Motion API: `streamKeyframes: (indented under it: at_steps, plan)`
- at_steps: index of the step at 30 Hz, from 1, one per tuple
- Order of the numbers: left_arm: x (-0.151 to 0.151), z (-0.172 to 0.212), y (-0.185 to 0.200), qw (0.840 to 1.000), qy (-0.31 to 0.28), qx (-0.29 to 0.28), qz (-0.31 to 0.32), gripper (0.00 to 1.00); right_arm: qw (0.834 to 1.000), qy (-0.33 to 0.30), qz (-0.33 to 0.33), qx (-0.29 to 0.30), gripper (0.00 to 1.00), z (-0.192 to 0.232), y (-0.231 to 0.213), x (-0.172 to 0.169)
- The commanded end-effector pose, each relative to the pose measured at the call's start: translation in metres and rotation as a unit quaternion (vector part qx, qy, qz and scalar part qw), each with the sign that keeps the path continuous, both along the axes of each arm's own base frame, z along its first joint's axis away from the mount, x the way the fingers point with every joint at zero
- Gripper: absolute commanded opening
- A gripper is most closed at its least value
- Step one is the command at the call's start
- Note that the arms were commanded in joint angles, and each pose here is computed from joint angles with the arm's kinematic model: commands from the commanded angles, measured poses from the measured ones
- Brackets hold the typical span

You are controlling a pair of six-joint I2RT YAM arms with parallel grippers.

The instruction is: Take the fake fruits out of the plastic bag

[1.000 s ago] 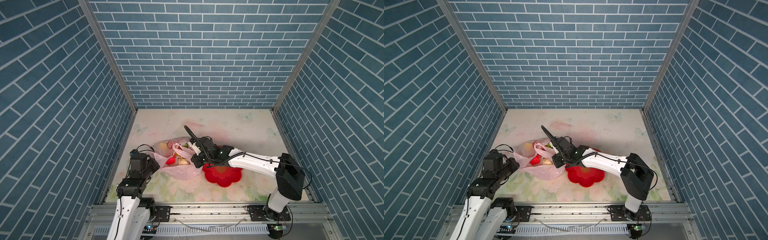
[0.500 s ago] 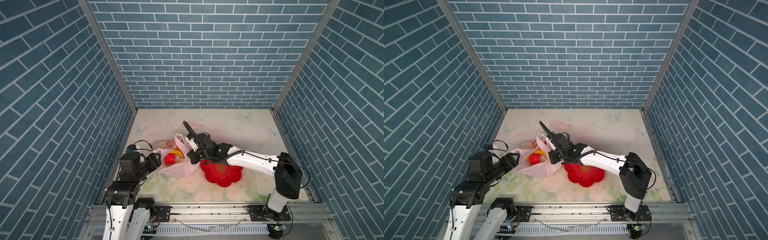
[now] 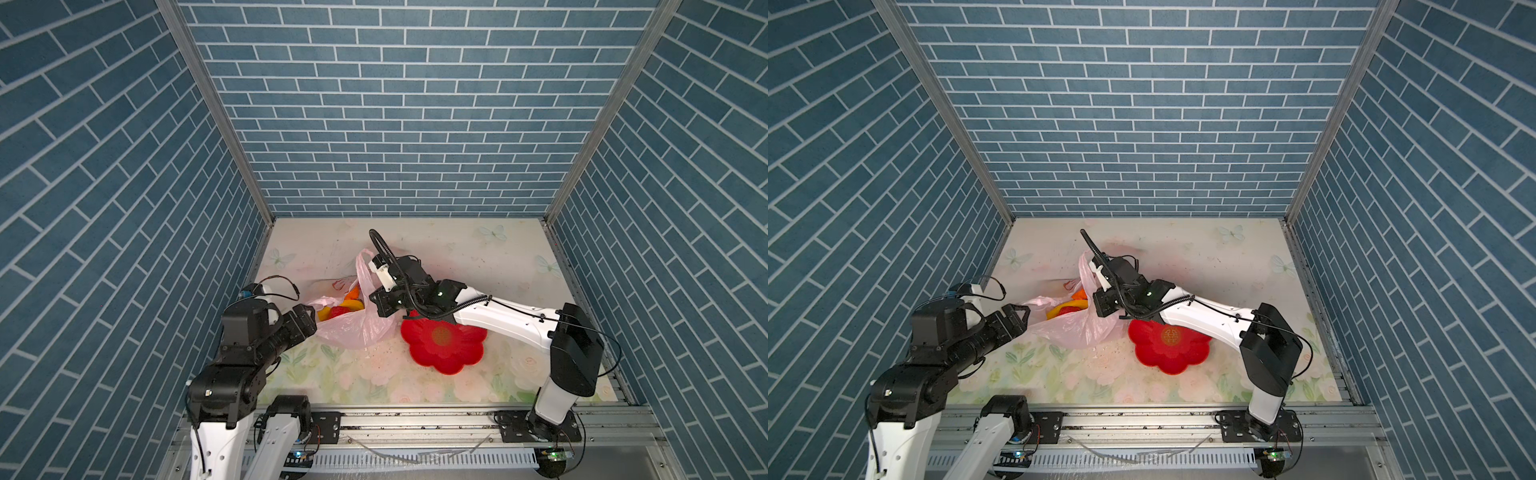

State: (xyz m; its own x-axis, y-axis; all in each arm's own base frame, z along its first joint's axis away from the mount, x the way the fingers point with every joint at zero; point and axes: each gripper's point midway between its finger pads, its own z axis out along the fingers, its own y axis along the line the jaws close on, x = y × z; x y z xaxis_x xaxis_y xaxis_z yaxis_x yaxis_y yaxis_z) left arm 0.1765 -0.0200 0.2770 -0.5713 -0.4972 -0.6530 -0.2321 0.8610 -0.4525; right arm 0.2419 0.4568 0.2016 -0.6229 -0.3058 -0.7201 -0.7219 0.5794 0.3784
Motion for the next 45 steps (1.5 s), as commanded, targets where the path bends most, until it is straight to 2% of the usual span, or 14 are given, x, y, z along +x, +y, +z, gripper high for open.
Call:
streamKeyframes:
  at_steps: [1, 7, 11, 19, 25, 32, 38, 42, 45]
  plan:
    - [-0.012, 0.019, 0.012, 0.999, -0.035, 0.039, 0.012, 0.88, 1.0, -0.004, 0.002, 0.017, 0.0, 0.013, 0.012, 0.008]
    - [-0.007, 0.042, 0.001, 0.996, -0.07, 0.046, -0.031, 0.89, 1.0, -0.002, 0.0, 0.018, 0.0, 0.014, 0.018, 0.013]
    - [-0.006, 0.051, -0.019, 0.991, -0.076, 0.042, -0.098, 0.87, 1.0, 0.0, -0.007, 0.016, 0.0, 0.015, 0.017, 0.017]
    - [-0.018, 0.05, -0.05, 0.978, -0.02, 0.024, -0.206, 0.82, 0.999, 0.014, -0.025, 0.017, 0.0, 0.006, 0.015, 0.019]
    - [-0.023, 0.045, -0.056, 0.976, -0.005, 0.008, -0.217, 0.77, 0.999, 0.018, -0.03, 0.017, 0.0, 0.001, 0.014, 0.02]
    - [-0.019, 0.059, -0.042, 0.981, -0.012, 0.042, -0.188, 0.74, 0.999, 0.025, -0.031, 0.012, 0.0, -0.006, 0.015, 0.022]
    - [-0.007, 0.052, -0.059, 0.973, 0.002, 0.028, -0.231, 0.73, 0.999, 0.032, -0.034, 0.005, 0.0, -0.012, 0.012, 0.024]
    - [-0.003, 0.029, -0.072, 0.96, 0.035, 0.073, -0.268, 0.73, 0.999, 0.034, -0.037, 0.005, 0.0, -0.012, 0.011, 0.027]
    - [0.007, 0.02, -0.082, 0.945, 0.041, 0.144, -0.291, 0.75, 0.999, 0.039, -0.036, 0.005, 0.0, -0.014, 0.012, 0.027]
